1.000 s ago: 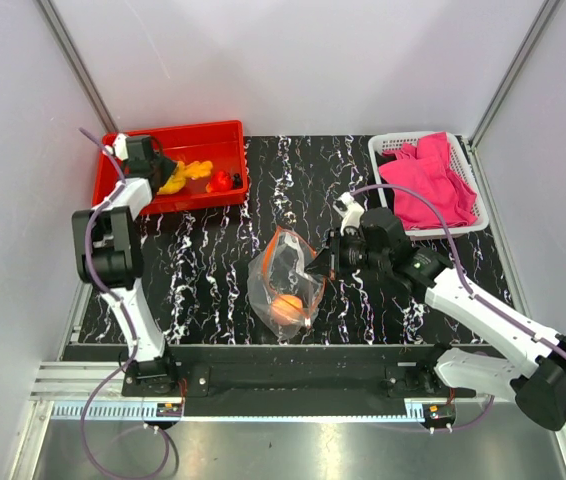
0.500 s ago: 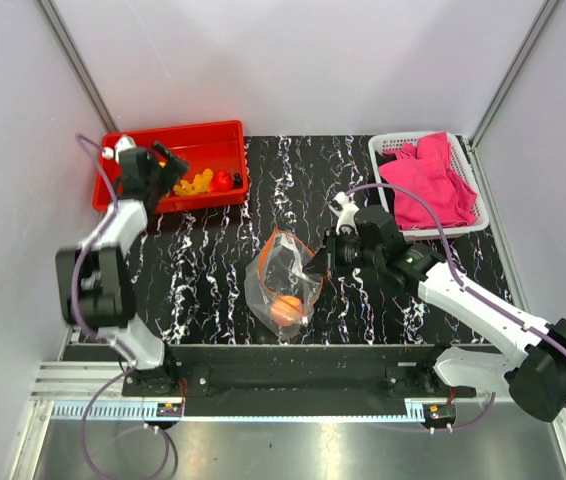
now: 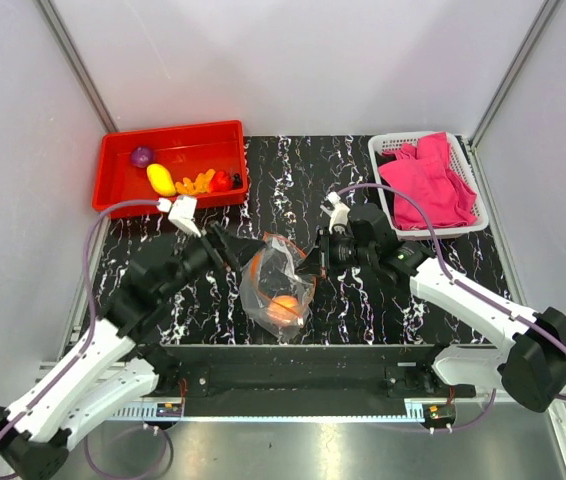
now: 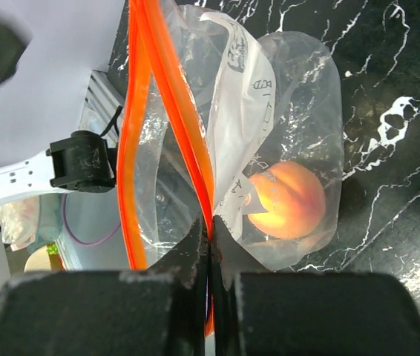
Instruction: Open the zip-top bag and remove the fake food
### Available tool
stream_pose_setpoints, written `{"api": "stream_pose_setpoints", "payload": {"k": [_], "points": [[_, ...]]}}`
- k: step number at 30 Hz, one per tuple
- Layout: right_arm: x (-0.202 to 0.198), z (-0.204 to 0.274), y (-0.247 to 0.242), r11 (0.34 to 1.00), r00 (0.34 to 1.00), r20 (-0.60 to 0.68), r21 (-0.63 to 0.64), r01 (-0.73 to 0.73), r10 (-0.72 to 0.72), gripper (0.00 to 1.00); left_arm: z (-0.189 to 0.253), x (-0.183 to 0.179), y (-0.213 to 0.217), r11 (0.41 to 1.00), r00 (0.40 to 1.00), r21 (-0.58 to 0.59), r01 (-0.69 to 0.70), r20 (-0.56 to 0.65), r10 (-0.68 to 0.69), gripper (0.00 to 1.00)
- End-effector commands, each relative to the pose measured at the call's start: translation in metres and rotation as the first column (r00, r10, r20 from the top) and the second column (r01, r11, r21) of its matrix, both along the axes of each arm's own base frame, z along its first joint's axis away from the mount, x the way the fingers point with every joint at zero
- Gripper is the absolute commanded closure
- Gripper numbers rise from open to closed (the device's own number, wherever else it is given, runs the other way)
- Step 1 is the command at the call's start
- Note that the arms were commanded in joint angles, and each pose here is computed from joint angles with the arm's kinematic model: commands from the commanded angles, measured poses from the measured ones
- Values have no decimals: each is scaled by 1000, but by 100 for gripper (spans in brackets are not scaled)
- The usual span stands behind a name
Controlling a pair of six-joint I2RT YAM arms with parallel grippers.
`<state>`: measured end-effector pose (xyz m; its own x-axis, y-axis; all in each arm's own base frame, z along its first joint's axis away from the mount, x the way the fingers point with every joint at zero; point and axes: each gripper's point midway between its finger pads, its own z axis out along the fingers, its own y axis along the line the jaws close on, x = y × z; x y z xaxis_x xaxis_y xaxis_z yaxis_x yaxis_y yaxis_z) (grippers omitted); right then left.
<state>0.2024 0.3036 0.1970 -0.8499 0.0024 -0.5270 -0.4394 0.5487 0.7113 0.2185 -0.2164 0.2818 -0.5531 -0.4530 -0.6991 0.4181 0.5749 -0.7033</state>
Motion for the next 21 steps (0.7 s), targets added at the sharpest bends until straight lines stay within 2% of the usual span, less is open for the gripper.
{"api": "stream_pose_setpoints", "payload": {"k": [1,2,3,5,6,7,8,9,12,13,14,17,21], "points": [[6,31,8,996,998,60,84,-15,10,100,3,-32,-24,995,996,-54,85,-12,-86,21],[6,31,8,996,998,57,84,-11,6,100,-4,-28,-27,998,998,-25,57,-28,-58,21],[4,31,9,996,998,53,88,-21,16,100,-8,-41,-40,994,993,-3,109,-38,-109,21],[1,31,9,995,999,42,94,-28,24,100,-22,-35,-50,994,996,92,66,-60,-60,21],[-1,32,8,995,999,37,96,-29,25,100,-18,-45,-59,985,994,142,100,-65,-92,21],[-2,29,7,995,999,31,94,-27,24,100,-32,-43,-68,971,992,212,108,-94,-90,23],[-2,29,6,995,999,34,95,-25,21,100,-33,-37,-69,964,995,256,68,-89,-47,25],[-3,31,5,995,999,39,97,-19,15,100,-28,-43,-72,948,995,310,77,-91,-51,26],[-3,33,3,995,999,47,101,-9,5,100,-43,-37,-71,895,994,445,40,-109,10,42],[-4,33,2,995,999,45,100,-9,4,100,-50,-36,-72,884,993,467,38,-115,18,50],[-4,34,2,995,999,47,102,-10,5,100,-52,-36,-72,880,993,474,38,-117,20,52],[-5,36,2,994,998,54,104,-21,15,100,-57,-36,-71,866,993,499,42,-119,21,56],[-6,31,4,995,997,65,83,-54,49,100,-61,-37,-61,816,995,575,54,-104,8,57]]}}
